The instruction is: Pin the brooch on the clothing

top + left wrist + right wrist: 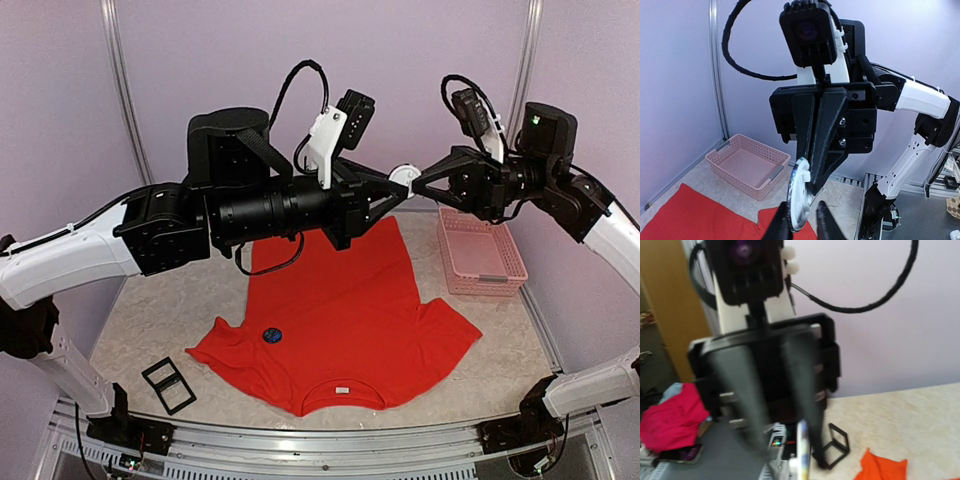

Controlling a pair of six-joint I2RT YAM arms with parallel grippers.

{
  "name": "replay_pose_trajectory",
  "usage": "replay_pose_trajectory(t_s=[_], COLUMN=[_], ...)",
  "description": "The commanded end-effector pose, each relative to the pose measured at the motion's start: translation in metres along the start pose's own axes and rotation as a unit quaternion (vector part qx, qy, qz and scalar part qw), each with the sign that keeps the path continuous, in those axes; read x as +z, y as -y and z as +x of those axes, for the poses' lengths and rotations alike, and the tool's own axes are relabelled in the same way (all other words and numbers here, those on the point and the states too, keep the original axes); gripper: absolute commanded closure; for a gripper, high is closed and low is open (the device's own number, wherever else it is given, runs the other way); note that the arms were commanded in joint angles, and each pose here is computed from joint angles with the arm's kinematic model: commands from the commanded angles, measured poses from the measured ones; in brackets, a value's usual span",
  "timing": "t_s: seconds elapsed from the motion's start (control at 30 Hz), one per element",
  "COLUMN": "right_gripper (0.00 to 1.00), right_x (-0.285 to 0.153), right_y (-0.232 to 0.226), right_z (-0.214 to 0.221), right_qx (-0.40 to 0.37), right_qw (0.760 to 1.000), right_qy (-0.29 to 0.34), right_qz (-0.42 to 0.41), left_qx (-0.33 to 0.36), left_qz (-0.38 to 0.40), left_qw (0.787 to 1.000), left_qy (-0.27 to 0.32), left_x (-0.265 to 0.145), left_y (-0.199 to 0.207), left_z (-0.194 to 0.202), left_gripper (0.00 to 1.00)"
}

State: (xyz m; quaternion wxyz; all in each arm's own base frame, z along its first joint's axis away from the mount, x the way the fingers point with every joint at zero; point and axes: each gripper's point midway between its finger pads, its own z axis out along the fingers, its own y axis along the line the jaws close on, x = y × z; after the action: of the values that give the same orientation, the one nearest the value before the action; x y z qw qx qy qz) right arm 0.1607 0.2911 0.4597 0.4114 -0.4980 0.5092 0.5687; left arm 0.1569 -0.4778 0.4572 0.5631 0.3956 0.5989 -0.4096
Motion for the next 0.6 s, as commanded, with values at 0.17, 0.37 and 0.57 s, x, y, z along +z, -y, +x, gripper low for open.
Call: replay_pose_trajectory(t_s=[0.17, 0.37, 0.57], right_gripper=[1.0, 1.0, 1.0], right_x=[-0.05, -0.079, -0.083], right_y=[0.131, 0.161, 0.163], right_z=[0.113, 0.205, 0.26], right_qx=[0.1, 0.134, 0.159], right_qw=[0.934, 0.881, 0.871], right_qy=[-0.104, -0.168, -0.188], right_qz=[0.327, 0.421, 0.426], left_qx=[-0.052, -0.034, -0.042], left_qz=[-0.146, -0.118, -0.107], left_qw=[0.98, 0.968, 0.954], left_qy=[-0.124, -0.218, -0.278], left_x=[0.007, 0.024, 0.035], left_y=[-0.082, -0.072, -0.08], left_z=[0.117, 0.232, 0.307], left_gripper=[0.37, 0.38, 0.37])
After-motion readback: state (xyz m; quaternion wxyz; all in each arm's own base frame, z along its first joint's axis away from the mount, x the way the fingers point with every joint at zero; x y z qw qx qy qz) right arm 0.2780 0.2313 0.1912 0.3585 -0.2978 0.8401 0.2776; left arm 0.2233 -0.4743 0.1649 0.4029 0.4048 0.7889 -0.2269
